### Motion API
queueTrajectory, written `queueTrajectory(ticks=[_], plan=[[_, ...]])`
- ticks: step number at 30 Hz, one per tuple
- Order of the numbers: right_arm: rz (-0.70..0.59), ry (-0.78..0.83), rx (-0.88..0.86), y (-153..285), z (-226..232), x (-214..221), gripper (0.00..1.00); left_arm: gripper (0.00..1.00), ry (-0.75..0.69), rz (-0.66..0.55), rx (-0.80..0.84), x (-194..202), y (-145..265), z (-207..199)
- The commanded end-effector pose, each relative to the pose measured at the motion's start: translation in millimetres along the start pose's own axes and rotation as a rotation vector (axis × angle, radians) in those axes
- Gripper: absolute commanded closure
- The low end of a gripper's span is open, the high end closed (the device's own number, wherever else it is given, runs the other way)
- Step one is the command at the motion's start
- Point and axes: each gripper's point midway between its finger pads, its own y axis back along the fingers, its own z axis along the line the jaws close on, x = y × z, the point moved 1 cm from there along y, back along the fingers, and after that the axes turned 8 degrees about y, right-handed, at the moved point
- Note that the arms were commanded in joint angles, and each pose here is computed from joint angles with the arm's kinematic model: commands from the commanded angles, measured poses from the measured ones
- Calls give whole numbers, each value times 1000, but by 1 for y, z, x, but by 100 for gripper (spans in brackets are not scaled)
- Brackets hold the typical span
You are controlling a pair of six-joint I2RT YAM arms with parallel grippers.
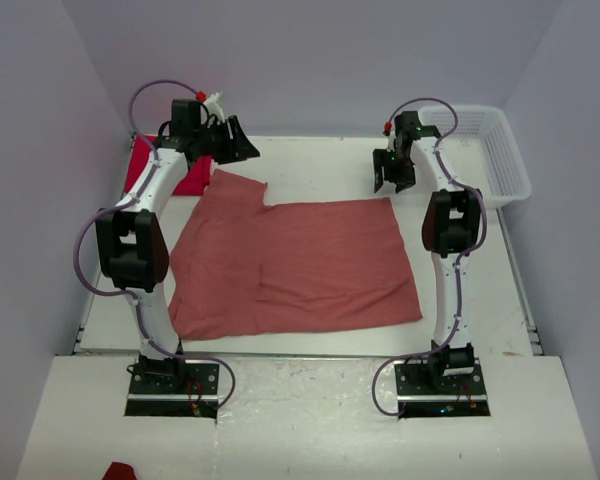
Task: Fold and stack the t-shirts
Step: Grap the side of the flattened tshirt furthest away from the robot with both arms
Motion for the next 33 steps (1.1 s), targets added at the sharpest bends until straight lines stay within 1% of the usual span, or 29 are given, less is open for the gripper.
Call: queueTrajectory(ticks=[1, 5, 7, 9, 10, 11, 12, 13, 16, 17, 19, 20, 21, 23, 25, 26, 27, 28, 29, 30, 31, 32, 33], plan=[[-10, -43, -43, 14, 7, -7, 34, 46, -21, -34, 42, -11, 13, -15], [10, -63, -41, 14, 7, -2, 34, 46, -26, -38, 37, -12, 14, -15], [12, -70, -37, 14, 8, -1, 39, 46, -22, -35, 35, -11, 13, -13], [4, -79, -9, 12, 4, -1, 39, 46, -19, -33, 36, -10, 12, -13], [6, -83, 1, 13, 4, 3, 36, 46, -17, -27, 35, -8, 10, -11], [-41, -89, 18, 15, 3, -6, 34, 46, -17, -30, 31, -8, 10, -10], [-58, -98, 55, 18, -3, -7, 31, 46, -14, -27, 25, -6, 7, -8], [-113, -100, 60, 29, -2, -13, 30, 46, -13, -26, 17, -5, 6, -6], [-191, -106, 67, 48, 0, -23, 31, 47, -12, -17, -6, 0, 1, 2], [-247, -96, 70, 66, 4, -34, 31, 47, -14, -20, -19, 1, -1, 4], [-300, -64, 74, 82, 15, -43, 29, 48, -46, -48, -47, -3, 0, 5], [-345, -46, 81, 101, 19, -50, 28, 48, -73, -53, -54, -2, 0, 3], [-366, -34, 81, 111, 23, -52, 27, 48, -101, -82, -49, -7, 5, -5], [-409, -8, 72, 136, 35, -57, 26, 48, -131, -96, -59, -6, 5, -9], [-398, 13, 83, 150, 46, -50, 26, 48, -144, -93, -52, -1, 8, -17], [-415, -1, 100, 166, 48, -47, 28, 48, -132, -80, -55, 3, 8, -18], [-383, 1, 86, 164, 54, -34, 31, 49, -128, -70, -53, 7, 9, -20], [-372, 13, 61, 167, 67, -24, 38, 50, -126, -49, -46, 14, 8, -23], [-371, 6, 35, 171, 77, -15, 62, 53, -127, -36, -50, 19, 8, -23], [-359, 12, 21, 178, 83, 7, 83, 61, -118, -13, -68, 28, 10, -20], [-368, 32, 3, 180, 96, 16, 100, 68, -118, -5, -96, 34, 10, -17], [-369, 20, -10, 182, 103, 26, 100, 74, -116, 9, -117, 41, 12, -13], [-347, 40, -81, 186, 121, 51, 100, 94, -109, 20, -139, 50, 15, -8]])
